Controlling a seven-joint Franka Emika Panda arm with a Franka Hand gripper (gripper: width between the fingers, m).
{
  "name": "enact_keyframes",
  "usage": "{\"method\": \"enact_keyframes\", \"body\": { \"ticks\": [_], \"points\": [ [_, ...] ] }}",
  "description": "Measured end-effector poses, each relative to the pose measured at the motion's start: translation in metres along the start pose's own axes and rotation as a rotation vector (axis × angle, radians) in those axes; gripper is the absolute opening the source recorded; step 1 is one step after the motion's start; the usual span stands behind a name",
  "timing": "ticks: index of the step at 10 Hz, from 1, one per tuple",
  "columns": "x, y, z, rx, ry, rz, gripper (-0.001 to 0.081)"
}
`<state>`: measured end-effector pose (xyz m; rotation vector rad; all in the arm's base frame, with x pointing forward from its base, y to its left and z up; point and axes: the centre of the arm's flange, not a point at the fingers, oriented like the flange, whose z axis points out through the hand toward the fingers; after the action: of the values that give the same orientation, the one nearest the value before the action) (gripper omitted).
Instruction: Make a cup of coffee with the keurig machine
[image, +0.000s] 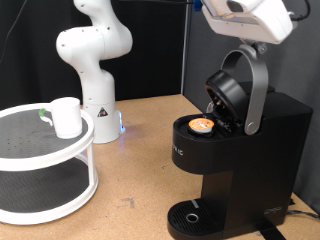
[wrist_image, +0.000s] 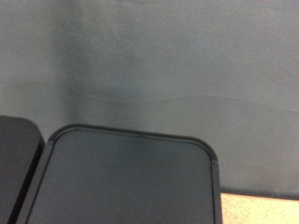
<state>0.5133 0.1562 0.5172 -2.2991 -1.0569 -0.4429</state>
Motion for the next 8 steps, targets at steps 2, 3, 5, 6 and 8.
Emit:
{"method": "enact_keyframes", "body": {
  "ticks": [2, 3, 5, 6, 8],
  "points": [
    [-0.01, 0.009, -0.012, -0.011, 0.012, 0.003, 0.0],
    [-0.015, 0.015, -0.017, -0.019, 0.017, 0.012, 0.0],
    [-0.023, 0.026, -0.024, -0.03, 0.024, 0.029, 0.0],
    [-0.026, 0.03, -0.026, -0.034, 0.026, 0.03, 0.0],
    [-0.029, 0.034, -0.03, -0.036, 0.029, 0.021, 0.0]
  ]
}}
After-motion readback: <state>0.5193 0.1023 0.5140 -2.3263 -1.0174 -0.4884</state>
